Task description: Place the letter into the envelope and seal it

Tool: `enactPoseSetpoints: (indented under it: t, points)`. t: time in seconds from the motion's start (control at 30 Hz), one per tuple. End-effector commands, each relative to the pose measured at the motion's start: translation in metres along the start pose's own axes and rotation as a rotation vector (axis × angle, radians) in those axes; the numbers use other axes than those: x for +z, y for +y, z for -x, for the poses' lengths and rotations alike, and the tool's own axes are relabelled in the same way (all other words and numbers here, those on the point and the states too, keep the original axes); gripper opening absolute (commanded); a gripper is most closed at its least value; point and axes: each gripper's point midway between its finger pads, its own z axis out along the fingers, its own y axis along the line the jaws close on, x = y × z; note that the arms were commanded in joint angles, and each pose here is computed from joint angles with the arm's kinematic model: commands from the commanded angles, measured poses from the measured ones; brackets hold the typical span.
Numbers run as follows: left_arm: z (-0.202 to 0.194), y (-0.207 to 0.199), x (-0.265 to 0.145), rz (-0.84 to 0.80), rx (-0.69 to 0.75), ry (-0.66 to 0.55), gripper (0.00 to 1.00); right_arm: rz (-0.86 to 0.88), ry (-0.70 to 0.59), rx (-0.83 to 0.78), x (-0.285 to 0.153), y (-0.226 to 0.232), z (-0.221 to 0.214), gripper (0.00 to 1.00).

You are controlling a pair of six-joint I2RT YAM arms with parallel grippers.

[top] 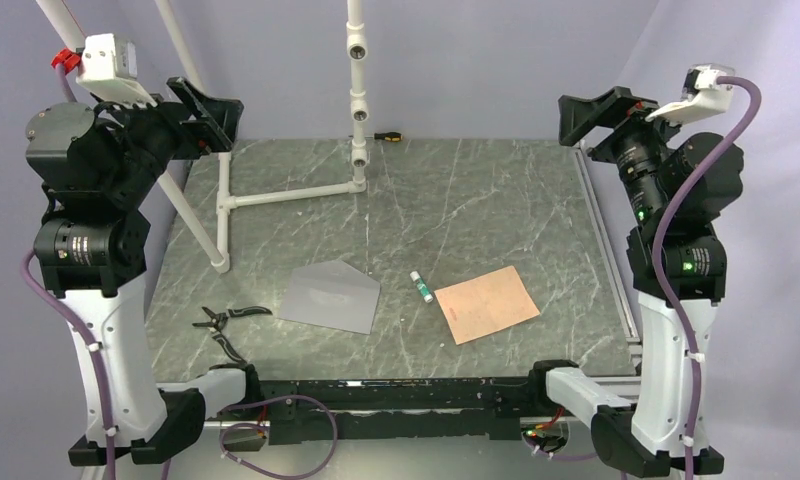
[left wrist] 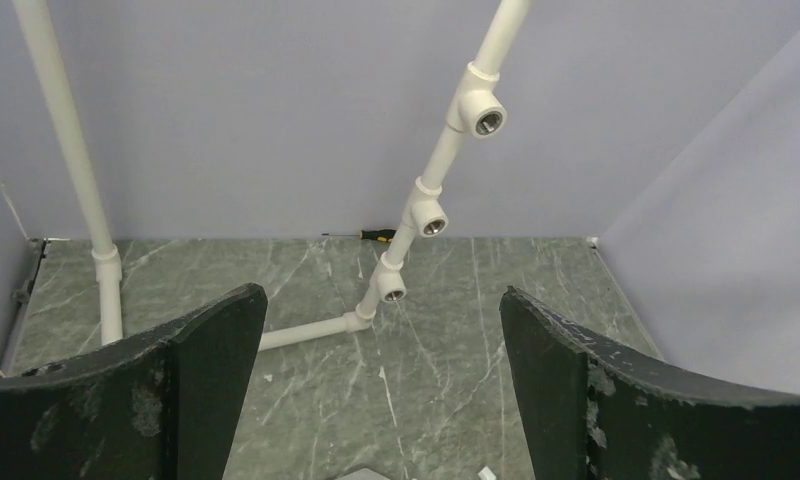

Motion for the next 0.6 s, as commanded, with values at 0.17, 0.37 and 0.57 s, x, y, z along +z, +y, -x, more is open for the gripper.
enactPoseSetpoints:
  t: [0.17,0.37,0.57]
  points:
    - [-0.021,-0.016,0.016,-0.102,-0.025,0.062,0.93,0.051,0.212,0.203,0.023,0.007,-0.065,1.00]
    - [-0.065,-0.016,0.040,-0.178,-0.078,0.155,0.93,-0.129,0.485,0.259,0.022,-0.034,-0.164,1.00]
    - [-0.122,-0.020,0.059,-0.307,-0.094,0.293,0.93,-0.405,0.676,0.316,-0.023,-0.093,-0.278,1.00]
